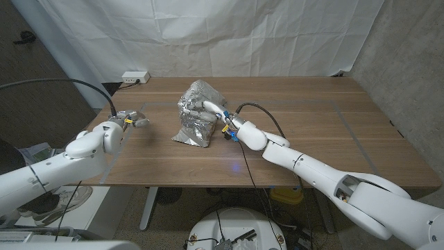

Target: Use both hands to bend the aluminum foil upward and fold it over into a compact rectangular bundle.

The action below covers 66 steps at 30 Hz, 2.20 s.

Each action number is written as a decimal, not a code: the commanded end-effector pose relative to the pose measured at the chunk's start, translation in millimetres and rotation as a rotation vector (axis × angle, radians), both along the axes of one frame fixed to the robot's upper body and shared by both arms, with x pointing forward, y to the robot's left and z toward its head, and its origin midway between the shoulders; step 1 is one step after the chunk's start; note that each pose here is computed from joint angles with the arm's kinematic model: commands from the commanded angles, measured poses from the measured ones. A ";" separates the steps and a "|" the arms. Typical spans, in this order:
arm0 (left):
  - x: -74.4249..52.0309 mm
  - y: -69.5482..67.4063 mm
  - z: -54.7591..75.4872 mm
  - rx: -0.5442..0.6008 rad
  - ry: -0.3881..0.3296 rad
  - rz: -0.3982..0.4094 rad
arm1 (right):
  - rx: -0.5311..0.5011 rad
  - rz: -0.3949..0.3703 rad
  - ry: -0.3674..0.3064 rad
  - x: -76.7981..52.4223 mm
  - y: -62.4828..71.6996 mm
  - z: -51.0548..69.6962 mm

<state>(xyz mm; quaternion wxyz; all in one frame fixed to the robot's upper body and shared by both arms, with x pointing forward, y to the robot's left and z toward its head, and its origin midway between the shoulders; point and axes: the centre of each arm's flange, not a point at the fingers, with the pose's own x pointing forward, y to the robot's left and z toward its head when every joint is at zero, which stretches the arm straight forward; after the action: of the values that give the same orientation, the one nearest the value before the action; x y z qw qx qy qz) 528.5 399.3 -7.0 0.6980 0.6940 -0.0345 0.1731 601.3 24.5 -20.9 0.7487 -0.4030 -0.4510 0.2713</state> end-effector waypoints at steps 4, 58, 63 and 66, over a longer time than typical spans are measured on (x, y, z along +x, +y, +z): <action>-46.4 6.6 8.4 -0.069 -0.558 -0.127 | -0.185 -0.039 0.009 13.0 12.4 -20.6; -44.6 -15.0 22.9 -0.038 -0.631 -0.258 | -0.072 0.029 -0.046 10.5 -19.9 33.5; -44.3 -15.9 25.0 -0.039 -0.632 -0.263 | -0.115 -0.012 -0.017 30.8 -16.4 30.8; -43.6 -17.0 25.5 -0.036 -0.626 -0.264 | -0.137 -0.031 -0.009 42.3 -14.2 30.6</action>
<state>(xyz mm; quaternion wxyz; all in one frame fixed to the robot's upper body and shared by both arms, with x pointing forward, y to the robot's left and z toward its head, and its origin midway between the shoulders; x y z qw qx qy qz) 482.1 384.9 15.5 0.6823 0.5827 -0.3320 0.2910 616.3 6.5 5.0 0.7221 -0.4305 -0.4548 0.2941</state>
